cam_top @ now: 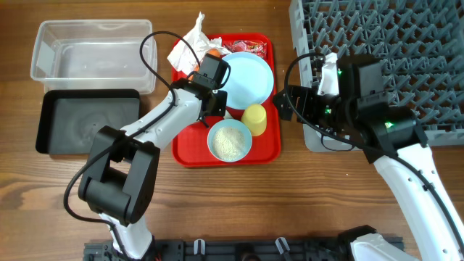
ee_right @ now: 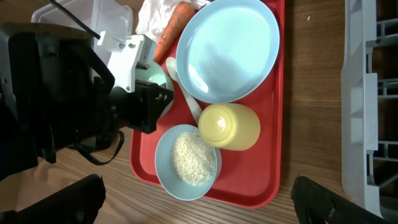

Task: Sort waste into correct bins and load items into the dishwasher rack
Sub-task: 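Grasp the rim of the mint bowl with the left gripper, then carry the mint bowl left and tip the mushroom onto the black tray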

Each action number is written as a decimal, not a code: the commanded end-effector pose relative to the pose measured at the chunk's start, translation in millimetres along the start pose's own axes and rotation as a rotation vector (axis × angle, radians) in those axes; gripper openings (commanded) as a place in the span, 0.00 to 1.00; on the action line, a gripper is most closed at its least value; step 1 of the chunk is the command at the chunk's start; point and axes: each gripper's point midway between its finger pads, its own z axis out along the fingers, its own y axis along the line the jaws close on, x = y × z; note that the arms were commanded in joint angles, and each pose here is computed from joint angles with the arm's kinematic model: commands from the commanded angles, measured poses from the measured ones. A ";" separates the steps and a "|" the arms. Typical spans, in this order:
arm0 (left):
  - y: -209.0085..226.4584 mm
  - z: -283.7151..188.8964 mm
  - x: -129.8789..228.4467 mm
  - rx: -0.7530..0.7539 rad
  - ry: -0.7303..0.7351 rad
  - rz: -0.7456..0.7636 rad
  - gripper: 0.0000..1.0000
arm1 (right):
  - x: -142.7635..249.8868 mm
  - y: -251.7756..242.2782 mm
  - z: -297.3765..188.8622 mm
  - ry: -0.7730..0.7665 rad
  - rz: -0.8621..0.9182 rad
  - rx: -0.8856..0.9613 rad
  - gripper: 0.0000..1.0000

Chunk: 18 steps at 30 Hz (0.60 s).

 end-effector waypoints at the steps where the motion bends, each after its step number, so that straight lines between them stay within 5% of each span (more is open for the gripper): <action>1: 2.8 3.8 -2.3 -0.022 -0.001 -0.004 0.04 | -4.8 -0.7 -0.6 -0.014 0.001 0.018 1.00; 7: 2.8 -7.1 -9.9 -0.016 -0.024 -0.016 0.04 | -4.9 -0.7 -0.6 -0.014 0.001 0.018 1.00; 18: 48.1 -118.5 -46.0 -0.012 -0.146 -0.225 0.04 | -4.7 -0.7 -0.6 -0.014 0.001 0.018 1.00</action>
